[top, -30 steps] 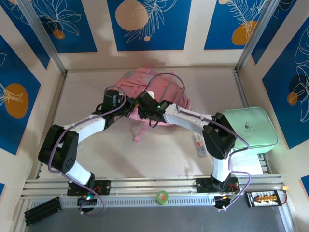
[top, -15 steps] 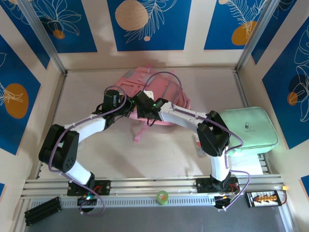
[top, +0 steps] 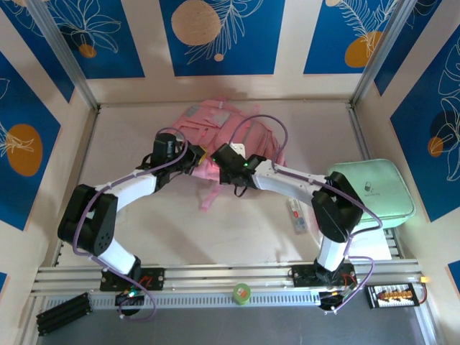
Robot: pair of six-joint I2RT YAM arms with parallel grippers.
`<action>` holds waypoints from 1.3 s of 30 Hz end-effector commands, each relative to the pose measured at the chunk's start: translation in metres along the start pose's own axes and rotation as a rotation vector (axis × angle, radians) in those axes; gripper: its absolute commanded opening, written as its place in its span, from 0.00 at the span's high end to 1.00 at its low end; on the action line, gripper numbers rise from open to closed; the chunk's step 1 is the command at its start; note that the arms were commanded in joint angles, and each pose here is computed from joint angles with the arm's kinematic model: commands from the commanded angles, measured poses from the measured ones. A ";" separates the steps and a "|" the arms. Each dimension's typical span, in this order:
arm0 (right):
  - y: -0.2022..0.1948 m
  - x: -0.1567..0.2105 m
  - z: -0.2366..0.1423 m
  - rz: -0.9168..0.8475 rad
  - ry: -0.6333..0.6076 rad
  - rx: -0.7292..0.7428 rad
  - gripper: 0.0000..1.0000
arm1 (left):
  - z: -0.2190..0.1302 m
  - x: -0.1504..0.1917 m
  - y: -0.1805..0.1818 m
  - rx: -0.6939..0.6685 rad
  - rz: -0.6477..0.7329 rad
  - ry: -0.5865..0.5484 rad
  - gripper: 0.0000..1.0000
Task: Pack the student bag
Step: Zip the student bag at the top-center of the table.
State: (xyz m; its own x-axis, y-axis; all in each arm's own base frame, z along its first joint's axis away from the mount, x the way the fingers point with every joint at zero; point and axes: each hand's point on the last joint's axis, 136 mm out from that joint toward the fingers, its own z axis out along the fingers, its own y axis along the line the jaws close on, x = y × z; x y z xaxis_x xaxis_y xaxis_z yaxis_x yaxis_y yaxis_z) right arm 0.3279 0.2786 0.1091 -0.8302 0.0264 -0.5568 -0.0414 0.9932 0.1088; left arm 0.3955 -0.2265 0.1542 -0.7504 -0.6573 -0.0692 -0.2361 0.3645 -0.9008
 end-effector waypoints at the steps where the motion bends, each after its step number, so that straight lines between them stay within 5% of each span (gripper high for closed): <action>1: -0.031 0.012 -0.002 0.039 0.034 0.084 0.94 | -0.011 -0.018 -0.035 0.095 0.073 -0.049 1.00; 14: -0.001 -0.009 0.010 -0.019 0.009 -0.016 0.76 | -0.012 -0.016 -0.039 0.105 0.071 -0.035 1.00; 30: -0.018 -0.003 0.006 -0.019 -0.022 0.099 0.91 | -0.016 -0.023 -0.034 0.077 0.088 -0.076 1.00; 39: -0.069 0.002 -0.016 0.012 -0.055 0.161 0.92 | -0.020 -0.044 0.001 0.002 0.070 -0.142 1.00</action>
State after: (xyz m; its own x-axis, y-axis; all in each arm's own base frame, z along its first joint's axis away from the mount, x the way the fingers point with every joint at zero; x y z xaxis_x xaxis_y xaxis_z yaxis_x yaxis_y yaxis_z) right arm 0.3233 0.2451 0.1106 -0.8061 0.0267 -0.5912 -0.0072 0.9985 0.0550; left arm 0.3993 -0.2113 0.1473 -0.7399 -0.6655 -0.0986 -0.2384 0.3964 -0.8866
